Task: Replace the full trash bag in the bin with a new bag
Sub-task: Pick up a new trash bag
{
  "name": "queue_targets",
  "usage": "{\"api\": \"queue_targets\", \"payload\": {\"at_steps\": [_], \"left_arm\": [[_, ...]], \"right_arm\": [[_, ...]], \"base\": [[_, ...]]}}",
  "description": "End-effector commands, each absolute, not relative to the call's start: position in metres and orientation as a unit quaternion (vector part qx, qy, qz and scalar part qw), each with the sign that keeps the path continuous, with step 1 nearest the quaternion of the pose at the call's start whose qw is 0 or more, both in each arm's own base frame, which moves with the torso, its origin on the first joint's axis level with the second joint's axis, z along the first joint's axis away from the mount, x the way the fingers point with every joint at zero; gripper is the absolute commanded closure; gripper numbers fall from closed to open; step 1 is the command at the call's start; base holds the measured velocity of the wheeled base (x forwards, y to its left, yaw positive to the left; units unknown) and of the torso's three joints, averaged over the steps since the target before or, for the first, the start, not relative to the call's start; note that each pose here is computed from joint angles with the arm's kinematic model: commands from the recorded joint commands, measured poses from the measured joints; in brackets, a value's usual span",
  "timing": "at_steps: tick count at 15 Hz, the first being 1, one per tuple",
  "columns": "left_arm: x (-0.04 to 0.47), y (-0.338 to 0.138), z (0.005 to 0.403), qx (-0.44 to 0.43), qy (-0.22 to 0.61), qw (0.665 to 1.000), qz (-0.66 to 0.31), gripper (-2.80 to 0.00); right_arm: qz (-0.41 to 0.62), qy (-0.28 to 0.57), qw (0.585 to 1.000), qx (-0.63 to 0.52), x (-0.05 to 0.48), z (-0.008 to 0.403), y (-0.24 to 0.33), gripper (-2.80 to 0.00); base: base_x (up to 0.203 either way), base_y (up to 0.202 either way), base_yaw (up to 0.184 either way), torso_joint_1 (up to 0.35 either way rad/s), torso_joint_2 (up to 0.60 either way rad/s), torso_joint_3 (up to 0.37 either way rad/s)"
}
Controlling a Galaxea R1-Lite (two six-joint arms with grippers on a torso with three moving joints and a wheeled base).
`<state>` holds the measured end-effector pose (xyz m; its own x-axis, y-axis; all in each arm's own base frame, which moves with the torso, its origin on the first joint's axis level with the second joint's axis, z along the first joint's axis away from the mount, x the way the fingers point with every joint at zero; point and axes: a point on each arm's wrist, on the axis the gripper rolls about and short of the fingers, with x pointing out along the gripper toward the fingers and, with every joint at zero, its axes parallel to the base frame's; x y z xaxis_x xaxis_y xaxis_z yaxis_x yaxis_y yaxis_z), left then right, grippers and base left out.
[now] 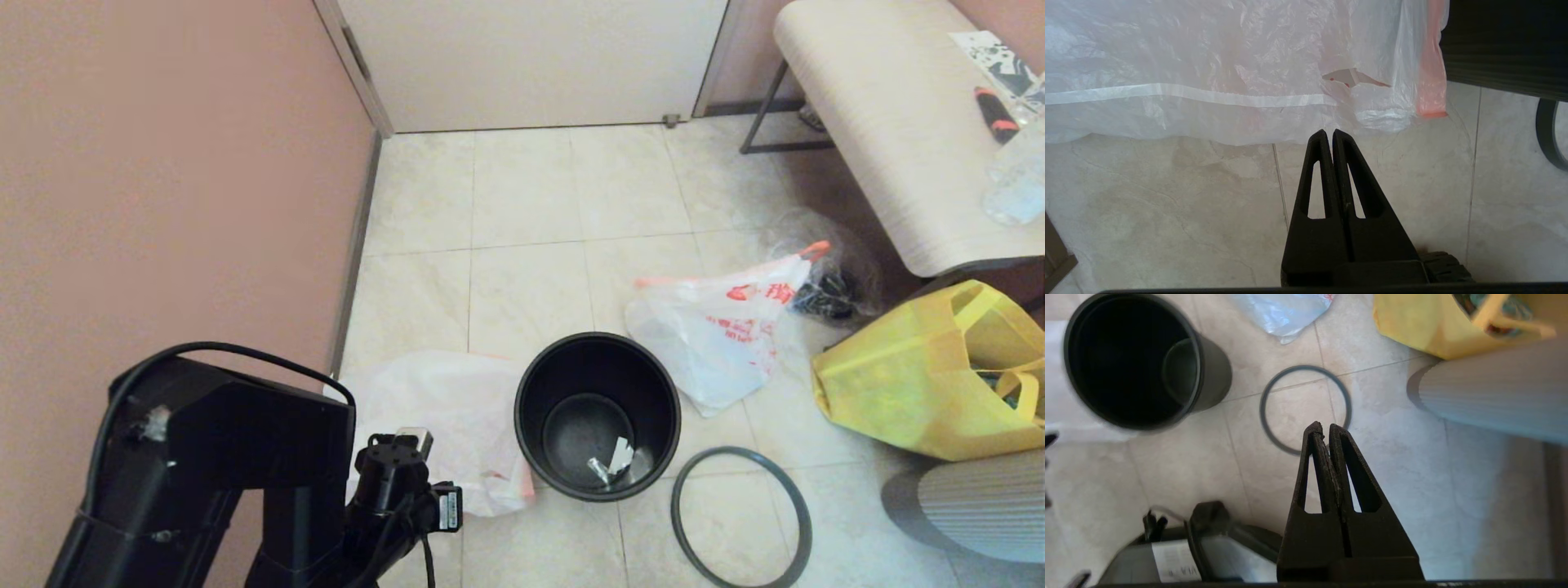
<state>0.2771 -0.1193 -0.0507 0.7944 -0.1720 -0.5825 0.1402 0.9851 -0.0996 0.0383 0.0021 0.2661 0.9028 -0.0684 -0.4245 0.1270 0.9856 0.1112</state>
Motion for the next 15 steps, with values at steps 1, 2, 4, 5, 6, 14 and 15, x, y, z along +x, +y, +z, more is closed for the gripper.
{"api": "queue_targets", "payload": {"at_steps": [1, 2, 4, 5, 6, 14, 15], "left_arm": [[0.278, -0.119, -0.052, -0.027, 0.308, 0.947, -0.081, 0.0], [0.278, -0.12, -0.052, -0.025, 0.308, 0.947, -0.082, 0.0], [0.278, -0.12, -0.052, -0.025, 0.307, 0.948, -0.082, 0.0], [0.278, -0.12, -0.052, -0.025, 0.307, 0.948, -0.082, 0.0], [0.278, -0.12, -0.052, -0.024, 0.308, 0.947, -0.082, 0.0], [0.278, -0.12, -0.054, -0.018, 0.309, 0.947, -0.084, 0.0], [0.278, -0.12, -0.054, -0.018, 0.309, 0.947, -0.084, 0.0]], "right_arm": [[-0.045, 0.148, 0.984, 0.087, -0.021, 0.235, -0.009, 0.0], [-0.05, 0.159, 0.982, 0.087, -0.03, 0.211, -0.01, 0.0], [-0.06, 0.172, 0.979, 0.088, -0.041, 0.178, -0.01, 0.0], [-0.056, 0.185, 0.977, 0.085, -0.042, 0.162, -0.009, 0.0], [-0.057, 0.195, 0.975, 0.086, -0.038, 0.152, -0.007, 0.0], [-0.024, 0.111, 0.993, -0.016, -0.03, 0.098, 0.0, 0.0], [-0.01, 0.09, 0.995, -0.031, -0.034, 0.089, 0.0, 0.0]], "base": [[0.0, 0.0, 0.0, 0.0, 0.0, 0.0], [0.0, 0.0, 0.0, 0.0, 0.0, 0.0], [0.0, 0.0, 0.0, 0.0, 0.0, 0.0], [0.0, 0.0, 0.0, 0.0, 0.0, 0.0], [0.0, 0.0, 0.0, 0.0, 0.0, 0.0], [0.0, 0.0, 0.0, 0.0, 0.0, 0.0], [0.0, 0.0, 0.0, 0.0, 0.0, 0.0]]}}
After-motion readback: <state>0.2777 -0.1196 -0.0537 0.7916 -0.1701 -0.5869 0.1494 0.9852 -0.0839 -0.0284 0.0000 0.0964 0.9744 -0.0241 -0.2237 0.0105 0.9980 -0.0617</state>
